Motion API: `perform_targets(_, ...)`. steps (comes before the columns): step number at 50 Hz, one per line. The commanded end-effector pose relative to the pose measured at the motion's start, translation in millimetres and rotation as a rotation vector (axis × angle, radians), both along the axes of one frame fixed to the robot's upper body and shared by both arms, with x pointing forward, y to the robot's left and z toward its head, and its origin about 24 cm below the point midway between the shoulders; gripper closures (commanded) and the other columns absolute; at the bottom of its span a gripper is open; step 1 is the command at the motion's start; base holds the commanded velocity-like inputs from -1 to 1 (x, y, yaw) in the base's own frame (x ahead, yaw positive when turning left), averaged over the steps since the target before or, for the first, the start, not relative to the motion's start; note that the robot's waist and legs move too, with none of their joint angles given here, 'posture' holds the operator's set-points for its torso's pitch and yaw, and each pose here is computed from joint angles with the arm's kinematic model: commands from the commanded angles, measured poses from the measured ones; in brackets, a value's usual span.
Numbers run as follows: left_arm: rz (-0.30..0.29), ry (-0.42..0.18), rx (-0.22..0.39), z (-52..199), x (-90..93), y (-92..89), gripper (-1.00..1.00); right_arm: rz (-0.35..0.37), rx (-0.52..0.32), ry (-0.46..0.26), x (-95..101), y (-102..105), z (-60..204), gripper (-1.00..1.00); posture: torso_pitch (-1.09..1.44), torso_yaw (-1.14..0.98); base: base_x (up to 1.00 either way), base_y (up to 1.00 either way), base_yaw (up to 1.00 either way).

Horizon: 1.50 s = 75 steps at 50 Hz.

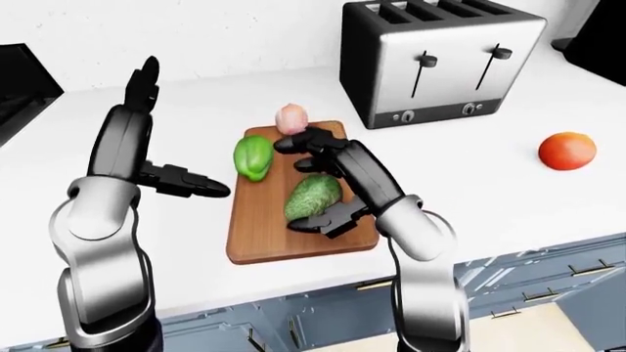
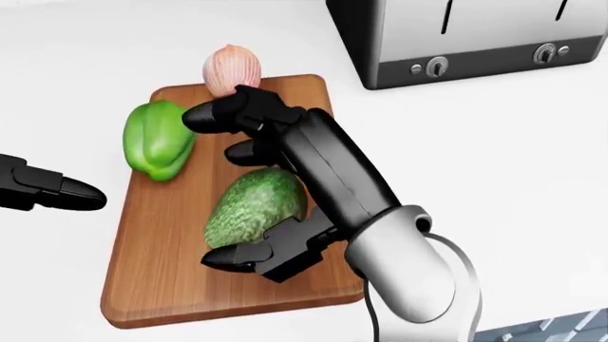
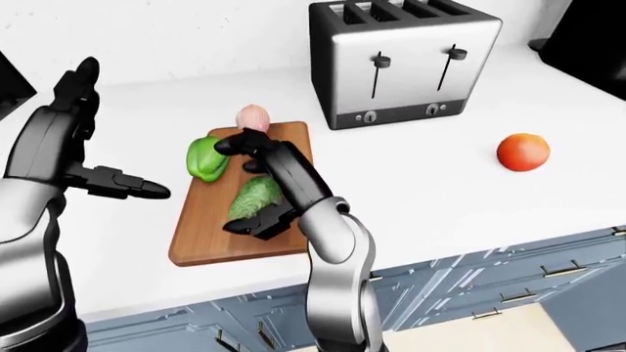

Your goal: Place the avocado, onion, tomato and bell pepper on the cutting board.

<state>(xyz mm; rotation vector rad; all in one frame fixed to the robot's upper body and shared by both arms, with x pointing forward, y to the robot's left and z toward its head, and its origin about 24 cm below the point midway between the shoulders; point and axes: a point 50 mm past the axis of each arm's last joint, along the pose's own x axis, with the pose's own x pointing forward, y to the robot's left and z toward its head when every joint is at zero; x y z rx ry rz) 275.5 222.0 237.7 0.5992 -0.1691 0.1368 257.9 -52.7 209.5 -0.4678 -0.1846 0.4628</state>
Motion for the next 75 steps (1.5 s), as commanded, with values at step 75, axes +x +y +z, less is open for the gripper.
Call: perform_targets(75,0.005,-0.097,0.011,20,-3.8,0.4,-1.00,-0.910,0.027,-0.236,33.1,-246,55,-1.00,0.00,0.00,0.00,0.00,0.00)
